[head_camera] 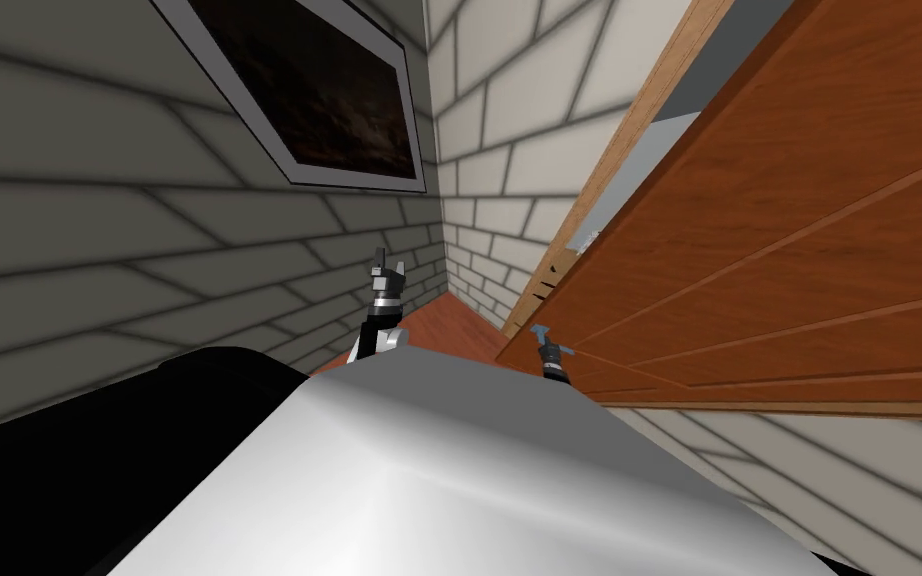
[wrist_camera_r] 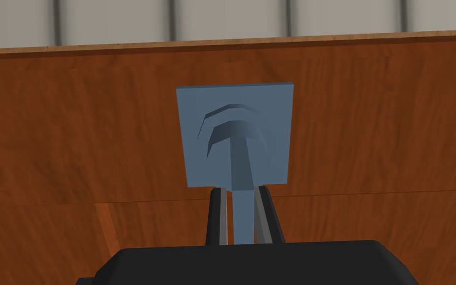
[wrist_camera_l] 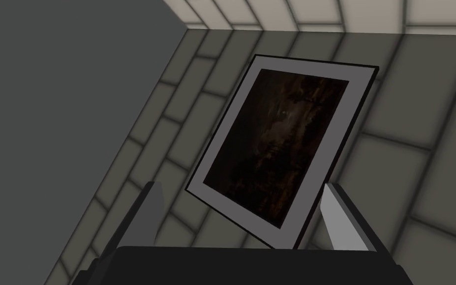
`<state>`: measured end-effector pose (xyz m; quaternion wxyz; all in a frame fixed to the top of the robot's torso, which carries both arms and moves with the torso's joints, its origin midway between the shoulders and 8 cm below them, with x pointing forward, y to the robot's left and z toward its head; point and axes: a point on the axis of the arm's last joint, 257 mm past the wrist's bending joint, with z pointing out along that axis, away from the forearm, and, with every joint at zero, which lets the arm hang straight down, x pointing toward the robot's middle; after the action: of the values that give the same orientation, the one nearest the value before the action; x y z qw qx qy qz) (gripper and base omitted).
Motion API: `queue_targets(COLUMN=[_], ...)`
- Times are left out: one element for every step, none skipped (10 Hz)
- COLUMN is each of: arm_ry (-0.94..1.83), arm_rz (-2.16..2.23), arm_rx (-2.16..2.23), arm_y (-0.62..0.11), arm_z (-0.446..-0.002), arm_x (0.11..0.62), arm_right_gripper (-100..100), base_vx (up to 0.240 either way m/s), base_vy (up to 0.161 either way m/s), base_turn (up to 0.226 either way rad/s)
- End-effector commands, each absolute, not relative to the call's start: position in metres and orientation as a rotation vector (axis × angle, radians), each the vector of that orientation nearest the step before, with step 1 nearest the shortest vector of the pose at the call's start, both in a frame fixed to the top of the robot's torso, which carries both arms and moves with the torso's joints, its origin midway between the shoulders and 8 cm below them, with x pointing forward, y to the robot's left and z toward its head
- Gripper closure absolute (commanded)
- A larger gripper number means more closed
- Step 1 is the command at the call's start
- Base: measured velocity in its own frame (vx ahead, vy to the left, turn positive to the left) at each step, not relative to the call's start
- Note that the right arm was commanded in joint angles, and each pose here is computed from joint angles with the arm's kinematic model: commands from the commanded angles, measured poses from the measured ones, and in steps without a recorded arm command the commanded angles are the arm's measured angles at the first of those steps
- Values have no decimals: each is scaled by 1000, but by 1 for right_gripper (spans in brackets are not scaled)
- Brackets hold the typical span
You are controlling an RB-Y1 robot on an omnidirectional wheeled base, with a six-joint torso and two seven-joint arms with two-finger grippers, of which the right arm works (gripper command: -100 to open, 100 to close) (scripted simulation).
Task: Pull the door open
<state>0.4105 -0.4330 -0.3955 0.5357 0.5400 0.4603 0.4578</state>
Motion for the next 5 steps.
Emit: queue_targets(arm_ry=[1112,1122,1132,1144,1155], arm_rz=[1108,1118,1129,1141,1154], arm_rx=[1272,1265,1257,1249,1241], arm_y=[-432,-431,-430,-429,-428], arm_z=[-395,-394,-394,-393,-393], arm_x=[406,403,400,397,393], arm_right_gripper=[100,100,100,100,100], base_vx=[-173,-243,-207,-202,-226], base_vy=[-29,-50,-33,-49,-72], base_turn=[113,121,78,73,104])
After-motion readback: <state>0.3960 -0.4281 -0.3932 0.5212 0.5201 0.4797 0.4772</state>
